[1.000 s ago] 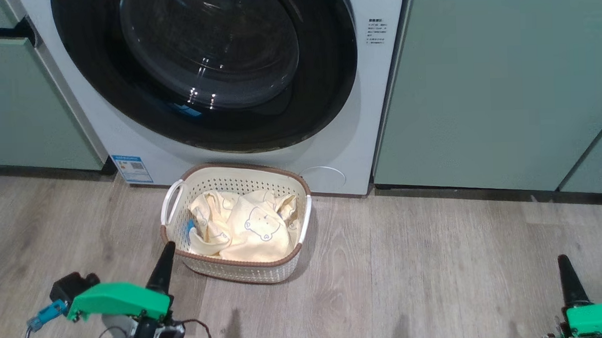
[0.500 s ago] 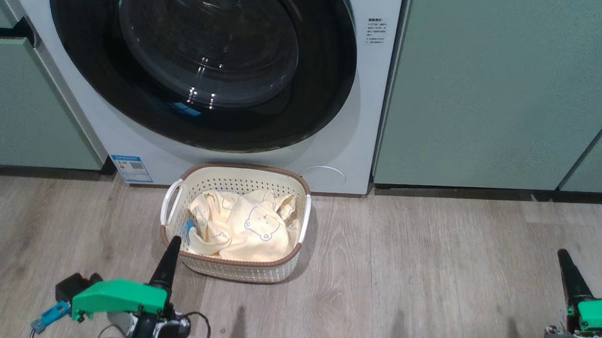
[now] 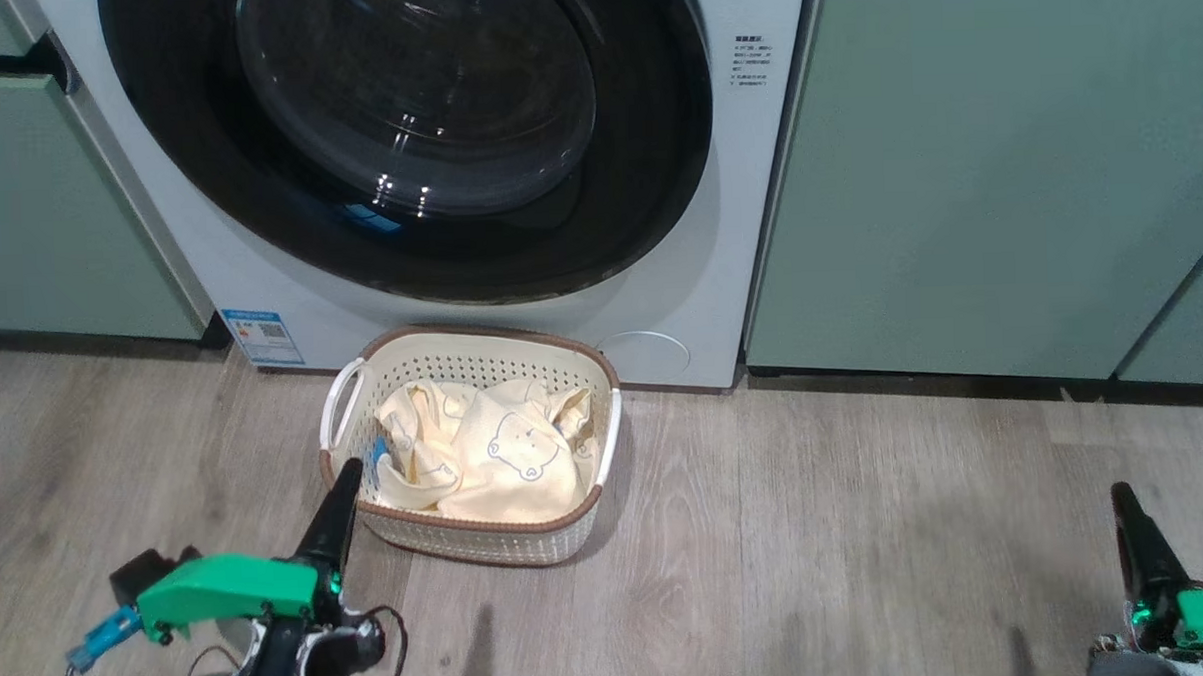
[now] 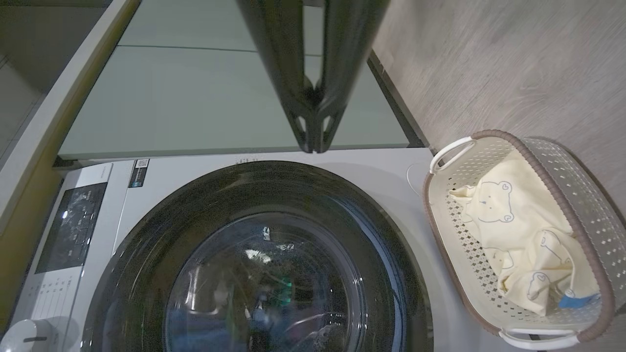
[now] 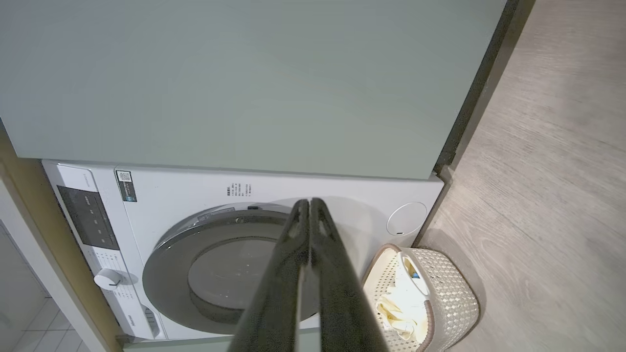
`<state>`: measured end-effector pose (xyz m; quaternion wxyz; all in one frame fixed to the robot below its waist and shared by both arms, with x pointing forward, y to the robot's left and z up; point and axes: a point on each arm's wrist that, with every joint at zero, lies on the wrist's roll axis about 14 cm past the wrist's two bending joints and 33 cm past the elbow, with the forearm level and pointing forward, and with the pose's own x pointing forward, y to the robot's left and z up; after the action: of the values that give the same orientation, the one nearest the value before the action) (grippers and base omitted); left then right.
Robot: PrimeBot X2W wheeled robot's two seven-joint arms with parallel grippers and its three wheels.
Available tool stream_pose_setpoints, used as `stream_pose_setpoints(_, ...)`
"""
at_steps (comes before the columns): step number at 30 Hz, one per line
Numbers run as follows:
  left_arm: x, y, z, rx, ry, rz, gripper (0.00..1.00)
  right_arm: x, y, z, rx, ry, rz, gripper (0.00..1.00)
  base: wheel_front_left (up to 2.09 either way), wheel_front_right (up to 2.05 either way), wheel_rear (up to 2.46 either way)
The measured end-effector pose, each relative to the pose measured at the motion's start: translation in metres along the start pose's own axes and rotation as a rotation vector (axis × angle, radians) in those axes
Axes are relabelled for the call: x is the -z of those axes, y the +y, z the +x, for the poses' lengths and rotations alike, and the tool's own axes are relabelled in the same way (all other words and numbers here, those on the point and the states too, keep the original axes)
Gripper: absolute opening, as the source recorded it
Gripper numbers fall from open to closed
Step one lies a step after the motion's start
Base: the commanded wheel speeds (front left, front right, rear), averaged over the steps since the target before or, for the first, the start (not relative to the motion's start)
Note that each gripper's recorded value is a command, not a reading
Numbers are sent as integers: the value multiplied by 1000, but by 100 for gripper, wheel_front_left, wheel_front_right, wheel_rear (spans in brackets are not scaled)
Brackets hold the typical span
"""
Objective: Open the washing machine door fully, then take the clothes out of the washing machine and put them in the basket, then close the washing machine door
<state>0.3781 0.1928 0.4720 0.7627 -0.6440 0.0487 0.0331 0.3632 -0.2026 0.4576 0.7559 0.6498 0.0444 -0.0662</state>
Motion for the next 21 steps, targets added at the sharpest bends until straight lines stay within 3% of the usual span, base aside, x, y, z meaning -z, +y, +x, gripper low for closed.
stream_pose_setpoints(14,4,-13,1,47,16,-164,0,-1,17,6,-59,16,169,0,0,0,0)
stream_pose_setpoints(21,2,-14,1,50,10,-169,0,-1,18,6,-59,15,171,0,0,0,0)
